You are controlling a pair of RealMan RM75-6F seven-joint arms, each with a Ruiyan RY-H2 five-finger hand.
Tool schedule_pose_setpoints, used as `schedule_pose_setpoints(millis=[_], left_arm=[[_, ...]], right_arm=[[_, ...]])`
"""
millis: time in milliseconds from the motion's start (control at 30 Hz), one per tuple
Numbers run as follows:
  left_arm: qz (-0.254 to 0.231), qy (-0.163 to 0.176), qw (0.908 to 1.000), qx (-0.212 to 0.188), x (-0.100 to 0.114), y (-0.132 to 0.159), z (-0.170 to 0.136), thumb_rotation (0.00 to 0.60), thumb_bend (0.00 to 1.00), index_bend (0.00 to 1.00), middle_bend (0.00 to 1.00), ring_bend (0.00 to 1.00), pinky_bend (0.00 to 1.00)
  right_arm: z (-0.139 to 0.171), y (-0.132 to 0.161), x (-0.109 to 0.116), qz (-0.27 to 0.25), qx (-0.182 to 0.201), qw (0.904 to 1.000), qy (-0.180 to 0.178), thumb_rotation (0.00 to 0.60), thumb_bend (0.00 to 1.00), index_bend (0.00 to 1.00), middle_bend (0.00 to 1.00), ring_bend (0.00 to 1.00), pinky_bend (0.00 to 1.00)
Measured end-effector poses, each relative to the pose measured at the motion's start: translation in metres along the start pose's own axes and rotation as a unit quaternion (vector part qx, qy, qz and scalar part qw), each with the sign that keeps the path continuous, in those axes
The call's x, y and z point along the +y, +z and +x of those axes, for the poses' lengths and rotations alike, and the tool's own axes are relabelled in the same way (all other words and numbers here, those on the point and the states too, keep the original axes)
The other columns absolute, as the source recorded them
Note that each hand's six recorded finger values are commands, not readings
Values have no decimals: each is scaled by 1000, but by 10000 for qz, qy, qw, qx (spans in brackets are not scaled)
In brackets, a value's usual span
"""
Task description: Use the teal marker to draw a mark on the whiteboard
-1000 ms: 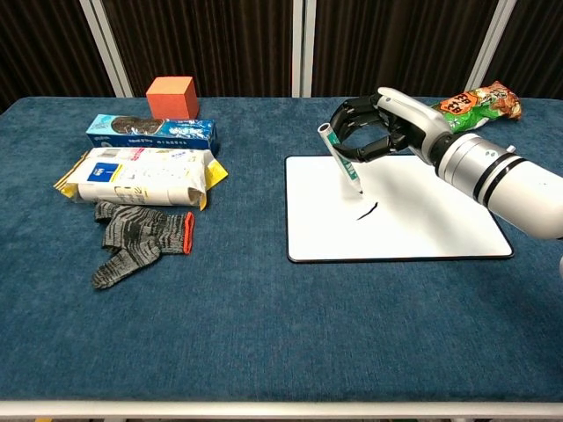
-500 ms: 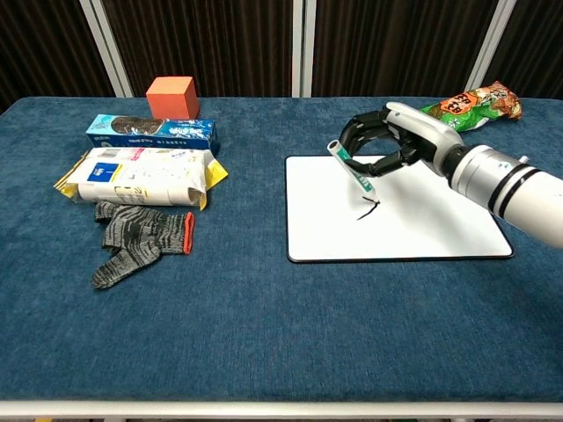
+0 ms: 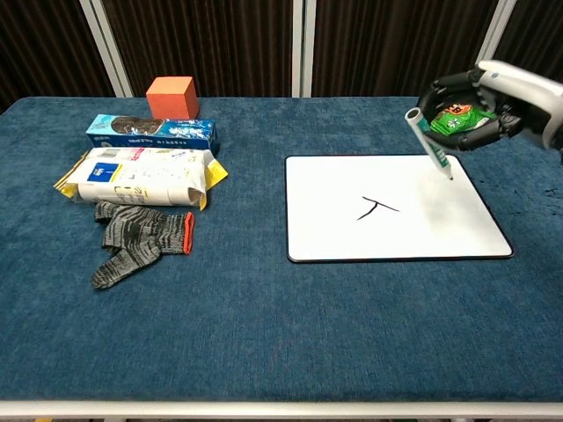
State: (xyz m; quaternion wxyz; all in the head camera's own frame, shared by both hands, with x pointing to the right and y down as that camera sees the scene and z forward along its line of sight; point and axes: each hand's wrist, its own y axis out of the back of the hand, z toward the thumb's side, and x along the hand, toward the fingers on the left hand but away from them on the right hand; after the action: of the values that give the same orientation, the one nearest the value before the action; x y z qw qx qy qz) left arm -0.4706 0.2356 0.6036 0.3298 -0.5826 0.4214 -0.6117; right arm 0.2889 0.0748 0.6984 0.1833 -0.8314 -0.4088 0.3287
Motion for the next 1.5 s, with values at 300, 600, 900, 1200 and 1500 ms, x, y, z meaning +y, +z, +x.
schedule_pose_setpoints(millis=[300, 600, 900, 1200, 1500], left_arm=[[-30, -53, 10000, -60, -2, 3, -2, 600, 67, 171, 106, 24, 0], [-13, -88, 9999, -145, -2, 10, 1, 600, 66, 170, 106, 24, 0], [25, -128, 9999, -97, -2, 10, -1, 600, 67, 171, 106, 24, 0], [31, -126, 9999, -58, -1, 8, -2, 600, 67, 170, 106, 24, 0], [32, -116, 9999, -24, -1, 7, -4, 600, 67, 170, 106, 24, 0]], right_arm=[[27, -18, 37, 2333, -403, 9715, 126, 600, 507, 626, 552, 288, 99], [57, -71, 47, 4466, -1246, 8838, 624, 600, 497, 599, 508, 250, 84], [58, -113, 37, 4885, -1585, 8538, 854, 600, 492, 575, 484, 234, 59], [46, -113, 17, 4992, -1291, 8512, 981, 600, 466, 554, 468, 230, 38], [41, -101, 2, 5166, -712, 8455, 1146, 600, 466, 398, 380, 154, 0]])
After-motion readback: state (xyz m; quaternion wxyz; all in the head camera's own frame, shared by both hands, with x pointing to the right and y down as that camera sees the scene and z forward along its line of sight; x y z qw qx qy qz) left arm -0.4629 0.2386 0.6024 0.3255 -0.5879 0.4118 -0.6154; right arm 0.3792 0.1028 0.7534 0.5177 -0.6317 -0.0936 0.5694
